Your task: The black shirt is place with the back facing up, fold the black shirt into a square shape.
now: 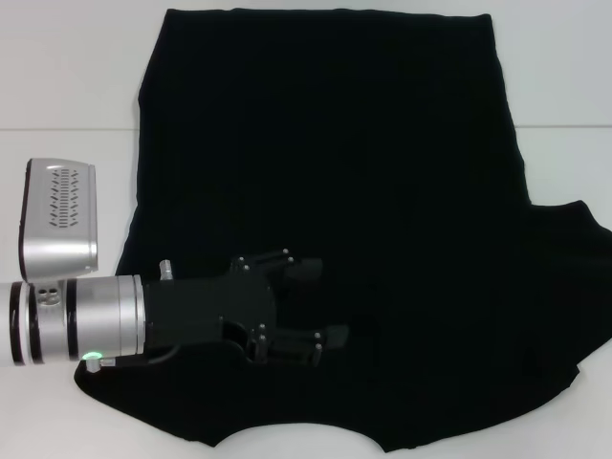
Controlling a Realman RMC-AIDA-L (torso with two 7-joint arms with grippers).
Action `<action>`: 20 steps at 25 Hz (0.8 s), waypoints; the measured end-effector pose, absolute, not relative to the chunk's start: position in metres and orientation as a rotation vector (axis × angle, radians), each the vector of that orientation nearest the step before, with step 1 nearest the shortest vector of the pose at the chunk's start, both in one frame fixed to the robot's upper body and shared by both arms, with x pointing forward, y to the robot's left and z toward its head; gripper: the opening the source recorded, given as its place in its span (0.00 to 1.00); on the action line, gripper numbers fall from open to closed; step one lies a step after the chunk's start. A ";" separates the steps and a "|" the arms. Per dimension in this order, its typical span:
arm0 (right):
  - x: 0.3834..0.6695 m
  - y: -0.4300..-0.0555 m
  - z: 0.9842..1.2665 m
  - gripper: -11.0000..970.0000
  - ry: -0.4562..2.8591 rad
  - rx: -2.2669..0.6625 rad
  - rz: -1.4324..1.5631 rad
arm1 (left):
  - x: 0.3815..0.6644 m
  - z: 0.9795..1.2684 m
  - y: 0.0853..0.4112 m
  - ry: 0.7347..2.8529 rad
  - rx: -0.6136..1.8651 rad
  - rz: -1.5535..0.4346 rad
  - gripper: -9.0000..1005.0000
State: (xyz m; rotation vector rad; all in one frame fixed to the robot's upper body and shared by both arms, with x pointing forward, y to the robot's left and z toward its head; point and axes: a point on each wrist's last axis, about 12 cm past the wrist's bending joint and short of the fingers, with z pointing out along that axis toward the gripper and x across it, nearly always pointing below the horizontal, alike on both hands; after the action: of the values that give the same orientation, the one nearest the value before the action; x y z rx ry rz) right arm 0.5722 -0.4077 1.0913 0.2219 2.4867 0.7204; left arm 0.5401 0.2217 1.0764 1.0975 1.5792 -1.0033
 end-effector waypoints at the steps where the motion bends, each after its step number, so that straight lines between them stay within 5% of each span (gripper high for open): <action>1: 0.574 -0.407 1.092 0.02 2.483 0.208 0.717 | 0.540 1.077 0.222 1.579 1.095 -1.006 0.92; 20: 0.614 -0.372 1.119 0.06 2.413 0.013 0.721 | 0.541 1.077 0.222 1.589 1.064 -1.017 0.92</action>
State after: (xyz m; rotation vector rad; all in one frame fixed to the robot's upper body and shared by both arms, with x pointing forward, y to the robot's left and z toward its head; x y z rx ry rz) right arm 0.6143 -0.3718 1.1189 0.0135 2.4127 0.7212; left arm 0.5406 0.2216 1.0767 1.0638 1.5891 -1.0170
